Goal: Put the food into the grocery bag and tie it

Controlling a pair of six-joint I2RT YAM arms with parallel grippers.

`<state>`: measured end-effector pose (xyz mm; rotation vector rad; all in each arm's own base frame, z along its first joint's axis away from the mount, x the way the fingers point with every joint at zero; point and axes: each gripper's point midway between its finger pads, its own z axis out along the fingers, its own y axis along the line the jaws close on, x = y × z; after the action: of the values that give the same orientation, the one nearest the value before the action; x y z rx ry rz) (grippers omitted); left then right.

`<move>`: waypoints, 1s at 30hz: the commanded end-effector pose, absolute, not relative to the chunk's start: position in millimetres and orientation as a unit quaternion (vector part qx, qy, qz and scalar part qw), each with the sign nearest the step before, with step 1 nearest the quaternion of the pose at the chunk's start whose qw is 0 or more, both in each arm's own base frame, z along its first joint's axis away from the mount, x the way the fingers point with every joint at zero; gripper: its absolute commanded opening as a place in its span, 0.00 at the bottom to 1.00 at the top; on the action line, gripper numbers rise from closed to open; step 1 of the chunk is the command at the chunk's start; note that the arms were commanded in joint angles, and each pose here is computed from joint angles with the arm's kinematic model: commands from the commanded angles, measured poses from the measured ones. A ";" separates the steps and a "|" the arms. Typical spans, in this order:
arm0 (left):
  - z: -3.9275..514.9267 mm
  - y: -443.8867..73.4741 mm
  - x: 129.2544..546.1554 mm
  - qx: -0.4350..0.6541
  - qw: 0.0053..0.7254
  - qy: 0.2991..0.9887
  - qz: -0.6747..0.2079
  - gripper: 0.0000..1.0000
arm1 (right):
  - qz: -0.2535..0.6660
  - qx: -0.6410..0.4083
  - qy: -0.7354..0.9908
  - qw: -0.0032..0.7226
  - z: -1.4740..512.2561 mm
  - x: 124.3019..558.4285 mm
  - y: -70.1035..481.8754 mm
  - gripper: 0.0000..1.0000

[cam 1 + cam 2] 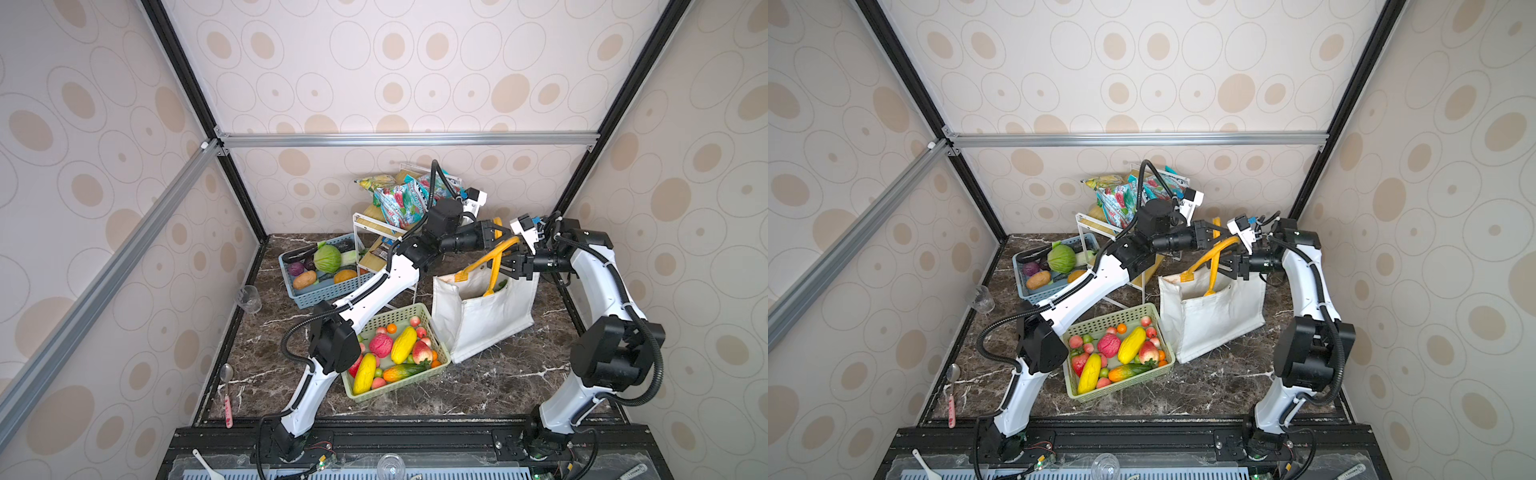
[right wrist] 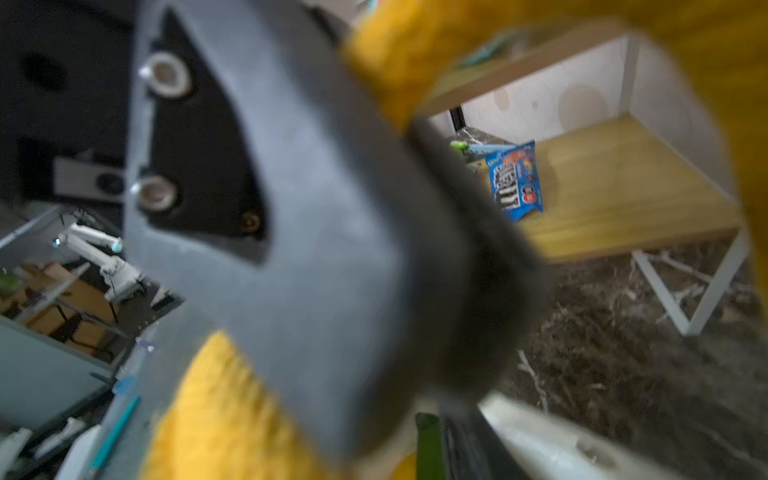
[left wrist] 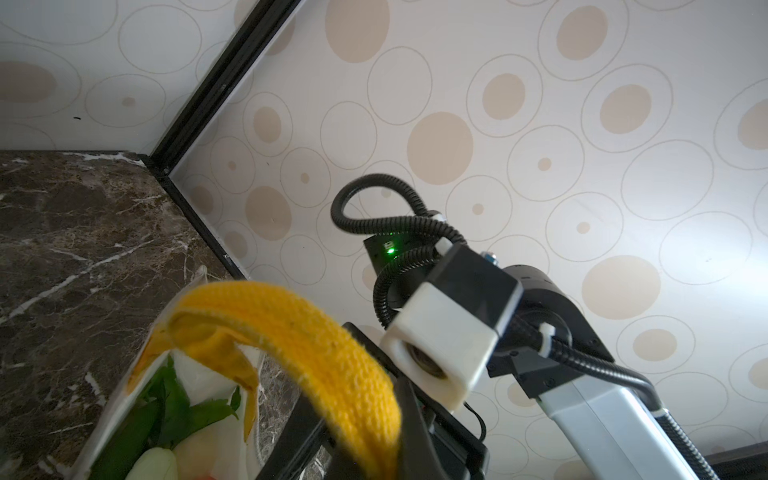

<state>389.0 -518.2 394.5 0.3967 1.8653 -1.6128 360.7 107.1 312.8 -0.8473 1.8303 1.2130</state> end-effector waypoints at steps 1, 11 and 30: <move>413.6 -517.6 391.6 0.154 0.336 0.684 -0.629 0.00 | 0.460 -0.283 0.743 0.396 332.1 368.4 104.7 0.49; 414.5 -513.8 389.9 0.148 0.334 0.682 -0.633 0.00 | 0.483 -0.334 0.687 0.428 324.7 335.9 119.2 0.51; 426.8 -511.7 379.0 0.149 0.331 0.669 -0.649 0.00 | 0.374 -0.321 0.664 0.562 320.4 374.7 144.6 0.53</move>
<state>394.0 -519.4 377.7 0.3666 1.8786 -1.6464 366.9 138.8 299.0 -0.7483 1.6829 0.9375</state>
